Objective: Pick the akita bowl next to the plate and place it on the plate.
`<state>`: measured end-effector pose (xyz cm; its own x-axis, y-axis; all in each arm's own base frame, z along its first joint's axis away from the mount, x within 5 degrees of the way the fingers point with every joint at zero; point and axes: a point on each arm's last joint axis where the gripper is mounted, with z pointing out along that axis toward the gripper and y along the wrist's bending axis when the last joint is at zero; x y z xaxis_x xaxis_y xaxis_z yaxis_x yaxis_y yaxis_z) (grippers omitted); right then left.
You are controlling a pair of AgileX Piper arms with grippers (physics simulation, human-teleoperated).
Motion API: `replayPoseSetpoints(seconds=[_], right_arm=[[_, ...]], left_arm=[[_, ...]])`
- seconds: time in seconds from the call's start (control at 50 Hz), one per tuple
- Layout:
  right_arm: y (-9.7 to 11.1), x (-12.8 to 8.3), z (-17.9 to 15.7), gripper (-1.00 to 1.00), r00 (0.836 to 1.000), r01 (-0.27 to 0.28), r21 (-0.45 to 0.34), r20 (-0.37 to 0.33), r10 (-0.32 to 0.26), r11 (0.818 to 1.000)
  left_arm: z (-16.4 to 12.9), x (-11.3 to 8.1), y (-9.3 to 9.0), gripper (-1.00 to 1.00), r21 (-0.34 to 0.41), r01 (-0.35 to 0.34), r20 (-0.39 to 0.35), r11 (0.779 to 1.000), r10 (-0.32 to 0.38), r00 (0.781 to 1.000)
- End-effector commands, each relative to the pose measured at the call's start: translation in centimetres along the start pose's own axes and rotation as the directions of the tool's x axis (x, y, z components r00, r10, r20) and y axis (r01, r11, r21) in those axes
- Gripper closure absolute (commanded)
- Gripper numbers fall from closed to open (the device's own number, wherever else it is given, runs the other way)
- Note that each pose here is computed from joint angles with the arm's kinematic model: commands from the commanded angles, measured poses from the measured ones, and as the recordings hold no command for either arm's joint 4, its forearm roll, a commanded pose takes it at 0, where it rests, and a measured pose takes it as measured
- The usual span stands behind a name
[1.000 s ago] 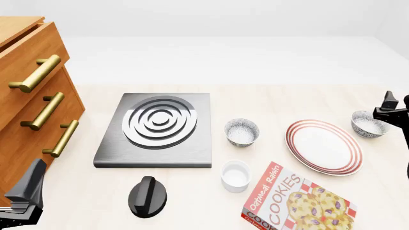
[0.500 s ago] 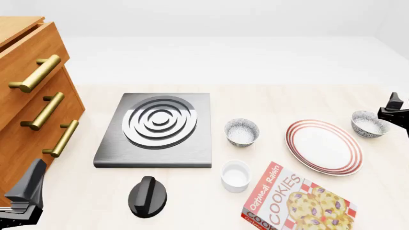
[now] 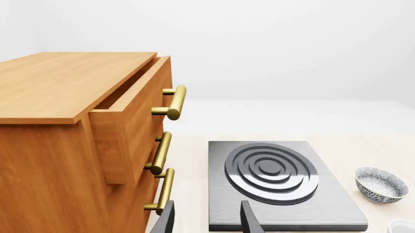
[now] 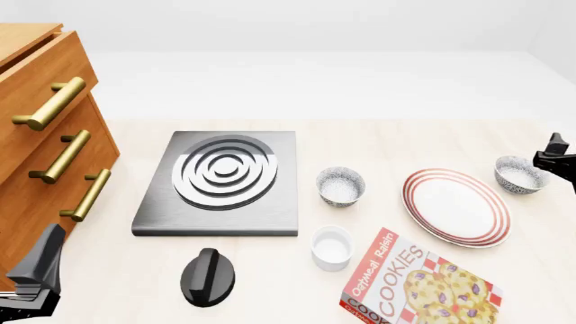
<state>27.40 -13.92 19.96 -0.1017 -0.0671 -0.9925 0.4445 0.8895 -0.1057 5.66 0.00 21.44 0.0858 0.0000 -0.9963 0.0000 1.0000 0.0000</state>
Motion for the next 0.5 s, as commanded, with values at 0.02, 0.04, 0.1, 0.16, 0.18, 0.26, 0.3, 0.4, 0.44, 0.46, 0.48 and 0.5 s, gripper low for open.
replayPoseSetpoints(seconds=[0.02, 0.04, 0.1, 0.16, 0.18, 0.26, 0.3, 0.4, 0.44, 0.46, 0.48, 0.5], right_arm=[[-0.2, 0.4, 0.9, -1.0, 1.0, -0.021, 0.007, -0.021, 0.022, 1.0], [-0.3, 0.4, 0.9, -1.0, 1.0, -0.022, 0.008, -0.022, 0.022, 1.0], [-0.3, 0.6, 1.3, -1.0, 0.999, -0.03, 0.011, -0.028, 0.03, 1.0], [-0.5, 0.9, 1.8, -1.0, 0.998, -0.044, 0.015, -0.042, 0.044, 0.999], [-0.6, 1.0, 1.9, -1.0, 0.998, -0.047, 0.017, -0.045, 0.047, 0.999], [-0.6, 1.1, 2.1, -1.0, 0.997, -0.053, 0.018, -0.05, 0.054, 0.998], [-0.5, 1.1, 2.3, -1.0, 0.997, -0.056, 0.017, -0.052, 0.057, 0.998], [-0.7, 1.3, 2.7, -1.0, 0.996, -0.067, 0.021, -0.061, 0.068, 0.998], [-0.7, 1.3, 2.9, -1.0, 0.995, -0.073, 0.021, -0.065, 0.074, 0.997], [-0.7, 1.3, 2.9, -1.0, 0.995, -0.075, 0.022, -0.066, 0.076, 0.997], [-0.7, 1.3, 3.1, -1.0, 0.994, -0.08, 0.023, -0.069, 0.081, 0.997], [-0.7, 1.3, 3.1, -1.0, 0.994, -0.08, 0.023, -0.069, 0.081, 0.997]], left_arm=[[0.0, 0.0, 0.0, -1.0, 0.0, 0.0, 0.0, 1.0, 0.0, 1.0], [0.0, 0.0, 0.0, -1.0, 0.0, 0.0, 0.0, 1.0, 0.0, 1.0], [0.0, 0.0, 0.0, -1.0, 0.0, 0.0, 0.0, 1.0, 0.0, 1.0], [0.0, 0.0, 0.0, -1.0, 0.0, 0.0, 0.0, 1.0, 0.0, 1.0], [0.0, 0.0, 0.0, -1.0, 0.0, 0.0, 0.0, 1.0, 0.0, 1.0], [0.0, 0.0, 0.0, -1.0, 0.0, 0.0, 0.0, 1.0, 0.0, 1.0], [0.0, 0.0, 0.0, -1.0, 0.0, 0.0, 0.0, 1.0, 0.0, 1.0], [0.0, 0.0, 0.0, -1.0, 0.0, 0.0, 0.0, 1.0, 0.0, 1.0], [0.0, 0.0, 0.0, -1.0, 0.0, 0.0, 0.0, 1.0, 0.0, 1.0], [0.0, 0.0, 0.0, -1.0, 0.0, 0.0, 0.0, 1.0, 0.0, 1.0], [0.0, 0.0, 0.0, -1.0, 0.0, 0.0, 0.0, 1.0, 0.0, 1.0], [0.0, 0.0, 0.0, -1.0, 0.0, 0.0, 0.0, 1.0, 0.0, 1.0]])
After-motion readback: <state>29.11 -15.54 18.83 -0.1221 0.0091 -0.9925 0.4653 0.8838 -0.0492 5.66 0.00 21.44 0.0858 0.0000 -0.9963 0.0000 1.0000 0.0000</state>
